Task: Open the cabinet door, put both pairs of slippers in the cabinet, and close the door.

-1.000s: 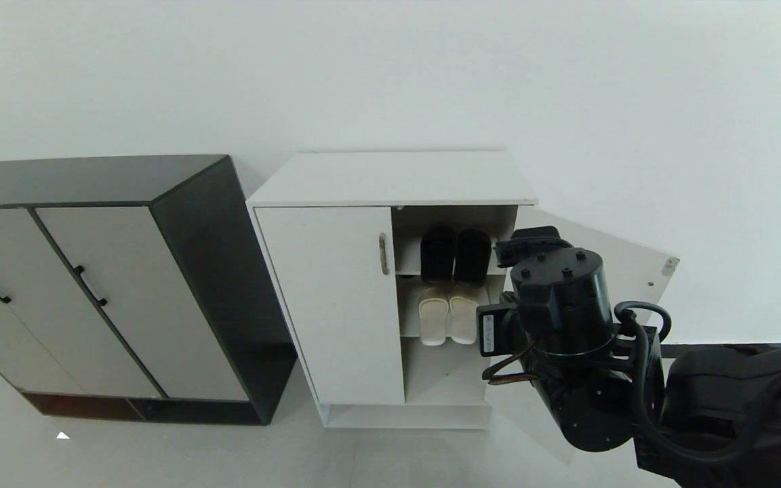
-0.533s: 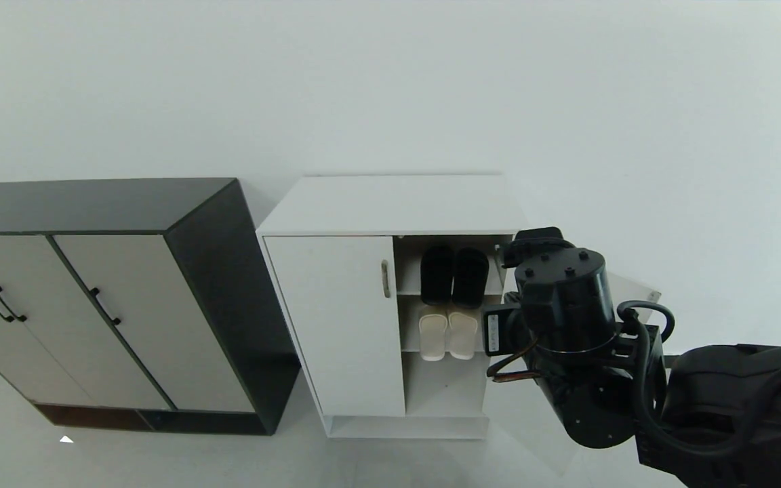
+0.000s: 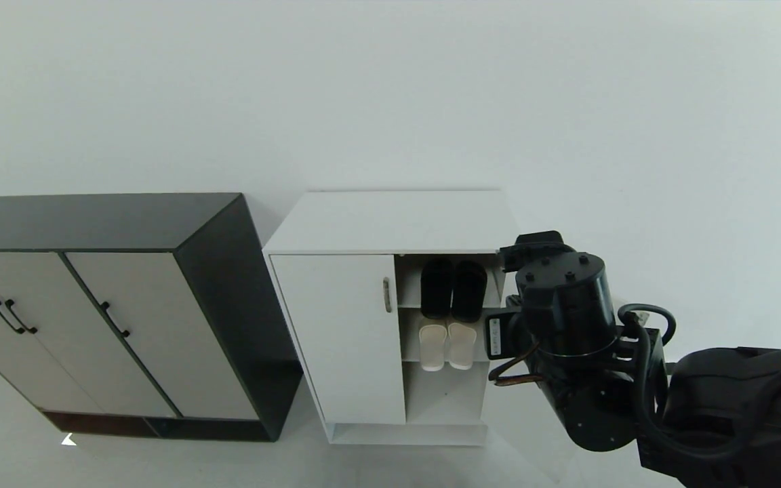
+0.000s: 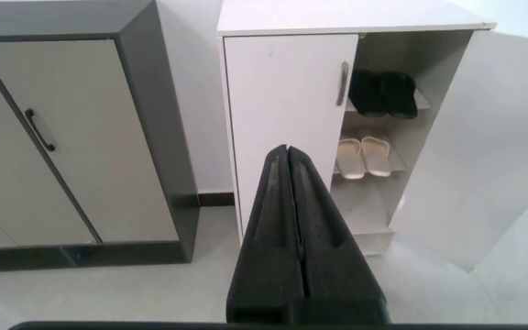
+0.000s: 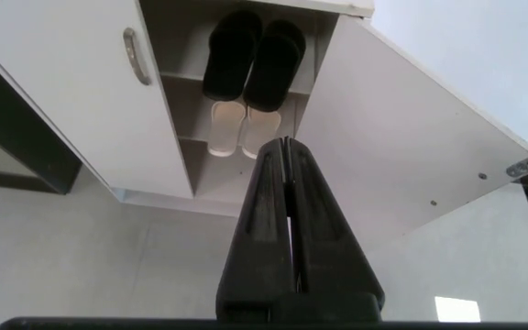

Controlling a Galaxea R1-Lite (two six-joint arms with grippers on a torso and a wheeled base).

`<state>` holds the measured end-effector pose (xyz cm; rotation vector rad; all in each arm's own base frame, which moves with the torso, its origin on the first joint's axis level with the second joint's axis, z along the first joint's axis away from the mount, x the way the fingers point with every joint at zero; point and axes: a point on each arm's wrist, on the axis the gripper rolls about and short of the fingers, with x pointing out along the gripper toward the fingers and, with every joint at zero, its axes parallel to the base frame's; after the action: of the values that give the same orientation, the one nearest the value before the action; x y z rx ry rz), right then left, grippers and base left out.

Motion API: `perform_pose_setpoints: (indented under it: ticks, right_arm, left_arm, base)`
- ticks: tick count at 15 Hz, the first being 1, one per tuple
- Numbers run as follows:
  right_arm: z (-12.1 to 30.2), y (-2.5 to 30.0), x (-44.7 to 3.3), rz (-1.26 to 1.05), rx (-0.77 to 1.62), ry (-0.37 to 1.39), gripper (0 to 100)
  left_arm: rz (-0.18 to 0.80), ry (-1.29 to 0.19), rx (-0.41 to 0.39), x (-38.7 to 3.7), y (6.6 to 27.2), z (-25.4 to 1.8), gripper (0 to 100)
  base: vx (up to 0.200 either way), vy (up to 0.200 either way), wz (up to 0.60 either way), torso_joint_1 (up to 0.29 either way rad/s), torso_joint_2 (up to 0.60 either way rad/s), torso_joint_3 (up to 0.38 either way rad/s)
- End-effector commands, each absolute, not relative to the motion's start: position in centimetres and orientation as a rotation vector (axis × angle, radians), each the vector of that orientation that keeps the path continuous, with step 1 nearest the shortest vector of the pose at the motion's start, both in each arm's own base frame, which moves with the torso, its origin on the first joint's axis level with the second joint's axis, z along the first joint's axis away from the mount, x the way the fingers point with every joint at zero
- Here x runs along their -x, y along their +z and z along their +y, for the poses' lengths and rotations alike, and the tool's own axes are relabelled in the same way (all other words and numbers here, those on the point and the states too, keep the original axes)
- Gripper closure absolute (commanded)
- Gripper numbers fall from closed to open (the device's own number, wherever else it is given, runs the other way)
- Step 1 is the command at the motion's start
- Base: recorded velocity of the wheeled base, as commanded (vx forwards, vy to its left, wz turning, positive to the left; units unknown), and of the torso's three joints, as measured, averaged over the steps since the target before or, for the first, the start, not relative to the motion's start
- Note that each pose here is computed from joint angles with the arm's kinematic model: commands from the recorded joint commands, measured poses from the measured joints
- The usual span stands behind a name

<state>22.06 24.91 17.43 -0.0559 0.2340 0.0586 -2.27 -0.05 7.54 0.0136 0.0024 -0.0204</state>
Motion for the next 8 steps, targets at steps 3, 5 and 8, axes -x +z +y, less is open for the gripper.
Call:
perform_pose_setpoints:
  ticks: [3, 5, 8]
  right_arm:
    - [24.97, 17.29, -22.03, 0.242, 0.055, 0.08, 100]
    - [24.97, 17.29, -22.03, 0.242, 0.056, 0.083, 100]
    - [25.04, 17.63, -22.07, 0.22, 0.036, 0.088, 100]
  left_arm:
    - [0.003, -0.021, -0.014, 2.27, 7.54, -0.05, 100]
    - [0.003, -0.02, -0.014, 2.27, 7.54, -0.04, 100]
    - [0.001, -0.02, -0.014, 2.27, 7.55, -0.04, 100]
  base:
    - [0.0, 0.0, -0.6, 0.012, -0.01, -0.007]
    - [0.0, 0.0, -0.6, 0.005, 0.0, 0.005]
    - [0.0, 0.0, -0.2, 0.001, 0.0, 0.001]
